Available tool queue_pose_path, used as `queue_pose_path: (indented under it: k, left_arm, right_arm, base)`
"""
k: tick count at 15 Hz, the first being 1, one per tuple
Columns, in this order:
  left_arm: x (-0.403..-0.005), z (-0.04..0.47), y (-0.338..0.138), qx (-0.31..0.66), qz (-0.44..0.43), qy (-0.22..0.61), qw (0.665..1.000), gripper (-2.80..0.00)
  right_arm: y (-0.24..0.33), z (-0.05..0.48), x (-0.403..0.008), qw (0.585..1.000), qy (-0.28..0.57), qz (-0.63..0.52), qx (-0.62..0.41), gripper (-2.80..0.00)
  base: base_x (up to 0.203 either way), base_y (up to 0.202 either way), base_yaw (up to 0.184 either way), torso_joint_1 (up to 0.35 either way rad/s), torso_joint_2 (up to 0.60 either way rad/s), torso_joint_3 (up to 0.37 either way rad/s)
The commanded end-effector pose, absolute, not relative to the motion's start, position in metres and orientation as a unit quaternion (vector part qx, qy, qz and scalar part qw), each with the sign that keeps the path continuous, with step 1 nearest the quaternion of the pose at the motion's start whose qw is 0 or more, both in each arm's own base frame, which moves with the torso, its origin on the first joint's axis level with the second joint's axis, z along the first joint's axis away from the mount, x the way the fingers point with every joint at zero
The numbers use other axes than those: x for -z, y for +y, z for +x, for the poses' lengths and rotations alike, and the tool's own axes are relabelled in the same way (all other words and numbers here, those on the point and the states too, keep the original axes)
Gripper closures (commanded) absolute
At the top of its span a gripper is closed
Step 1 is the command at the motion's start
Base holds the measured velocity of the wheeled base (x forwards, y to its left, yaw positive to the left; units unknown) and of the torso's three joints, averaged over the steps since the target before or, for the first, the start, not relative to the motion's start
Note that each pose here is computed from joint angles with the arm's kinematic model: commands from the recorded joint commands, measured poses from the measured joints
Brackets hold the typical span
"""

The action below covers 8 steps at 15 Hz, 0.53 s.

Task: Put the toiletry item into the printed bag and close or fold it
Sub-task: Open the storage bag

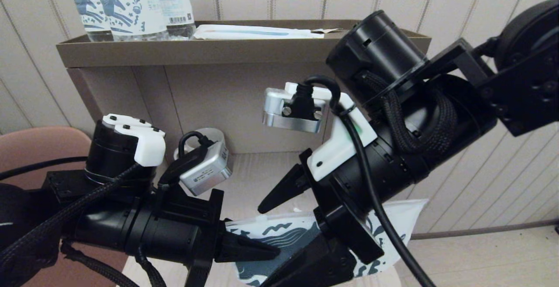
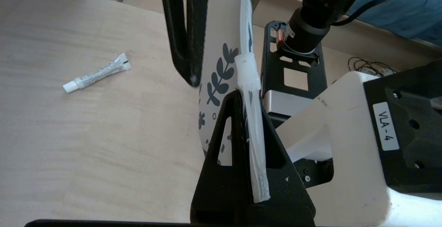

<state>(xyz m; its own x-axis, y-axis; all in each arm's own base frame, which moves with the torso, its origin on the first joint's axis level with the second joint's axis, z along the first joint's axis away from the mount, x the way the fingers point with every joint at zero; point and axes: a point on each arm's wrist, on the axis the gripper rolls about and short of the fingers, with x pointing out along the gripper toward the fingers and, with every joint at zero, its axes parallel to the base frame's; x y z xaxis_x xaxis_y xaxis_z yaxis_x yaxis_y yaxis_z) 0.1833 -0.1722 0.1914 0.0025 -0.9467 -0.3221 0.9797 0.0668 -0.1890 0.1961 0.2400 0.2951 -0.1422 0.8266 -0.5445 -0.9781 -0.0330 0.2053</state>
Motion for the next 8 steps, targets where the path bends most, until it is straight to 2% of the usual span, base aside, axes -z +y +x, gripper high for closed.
queue_pose_path:
  k: [1, 8]
  left_arm:
    - [-0.191, 0.1836, -0.1725, 0.683, 0.044, 0.185, 0.705, 0.0]
    - [-0.191, 0.1843, -0.1721, 0.682, 0.044, 0.185, 0.706, 0.0]
  right_arm:
    - [0.2391, 0.1953, -0.2933, 0.637, 0.276, -0.139, -0.706, -2.8]
    - [0.2452, 0.201, -0.2875, 0.634, 0.266, -0.133, -0.714, -2.8]
  base:
    - [0.0, 0.0, 0.0, 0.0, 0.0, 0.0]
    - [0.0, 0.0, 0.0, 0.0, 0.0, 0.0]
